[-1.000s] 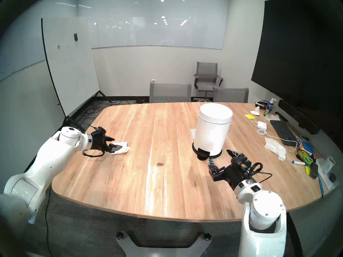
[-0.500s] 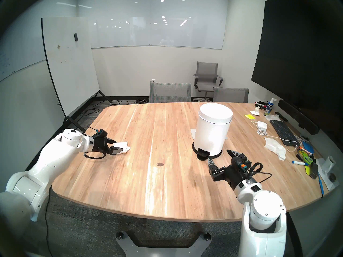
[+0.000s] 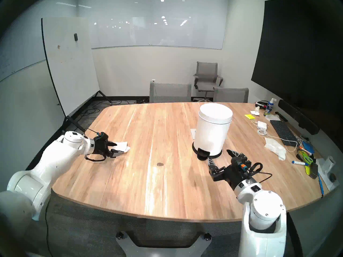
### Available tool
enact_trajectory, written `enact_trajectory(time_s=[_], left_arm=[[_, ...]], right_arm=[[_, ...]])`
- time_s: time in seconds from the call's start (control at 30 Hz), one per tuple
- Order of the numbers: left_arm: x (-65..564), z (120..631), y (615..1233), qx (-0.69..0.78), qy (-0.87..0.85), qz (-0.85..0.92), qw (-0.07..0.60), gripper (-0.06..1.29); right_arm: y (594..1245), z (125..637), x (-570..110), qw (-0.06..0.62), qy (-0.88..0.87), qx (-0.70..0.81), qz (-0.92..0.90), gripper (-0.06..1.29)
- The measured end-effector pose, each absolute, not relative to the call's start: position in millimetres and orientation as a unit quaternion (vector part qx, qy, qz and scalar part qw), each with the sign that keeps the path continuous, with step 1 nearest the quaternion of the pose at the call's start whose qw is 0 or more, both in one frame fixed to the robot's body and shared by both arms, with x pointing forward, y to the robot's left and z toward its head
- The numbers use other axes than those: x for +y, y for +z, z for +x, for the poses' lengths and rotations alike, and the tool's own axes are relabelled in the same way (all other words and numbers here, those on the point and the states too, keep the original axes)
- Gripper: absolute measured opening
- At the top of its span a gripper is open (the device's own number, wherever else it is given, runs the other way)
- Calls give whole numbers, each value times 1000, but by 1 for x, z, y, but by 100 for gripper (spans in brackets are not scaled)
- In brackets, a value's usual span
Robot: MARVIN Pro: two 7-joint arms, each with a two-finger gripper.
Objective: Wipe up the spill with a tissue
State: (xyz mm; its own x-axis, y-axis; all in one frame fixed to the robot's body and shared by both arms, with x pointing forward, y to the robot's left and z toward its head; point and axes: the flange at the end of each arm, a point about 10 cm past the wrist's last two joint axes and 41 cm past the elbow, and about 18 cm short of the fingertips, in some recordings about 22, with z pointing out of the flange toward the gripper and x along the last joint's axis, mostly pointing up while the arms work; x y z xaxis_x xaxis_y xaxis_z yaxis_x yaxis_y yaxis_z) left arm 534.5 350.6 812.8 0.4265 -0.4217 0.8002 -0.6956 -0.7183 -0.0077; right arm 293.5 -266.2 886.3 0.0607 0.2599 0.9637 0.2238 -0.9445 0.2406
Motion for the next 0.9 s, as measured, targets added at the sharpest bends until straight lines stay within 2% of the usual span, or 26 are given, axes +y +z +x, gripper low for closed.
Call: enact_trajectory(time_s=[0.8, 0.83, 0.9], left_arm=[[334, 537, 792, -337, 414, 830, 160, 121], [333, 537, 792, -338, 414, 830, 160, 115], [332, 537, 792, -338, 415, 829, 161, 93]], right_arm=[[886, 293, -266, 14, 665, 166, 728, 124], [886, 293, -266, 14, 665, 166, 728, 124], [886, 293, -266, 14, 665, 166, 728, 124]])
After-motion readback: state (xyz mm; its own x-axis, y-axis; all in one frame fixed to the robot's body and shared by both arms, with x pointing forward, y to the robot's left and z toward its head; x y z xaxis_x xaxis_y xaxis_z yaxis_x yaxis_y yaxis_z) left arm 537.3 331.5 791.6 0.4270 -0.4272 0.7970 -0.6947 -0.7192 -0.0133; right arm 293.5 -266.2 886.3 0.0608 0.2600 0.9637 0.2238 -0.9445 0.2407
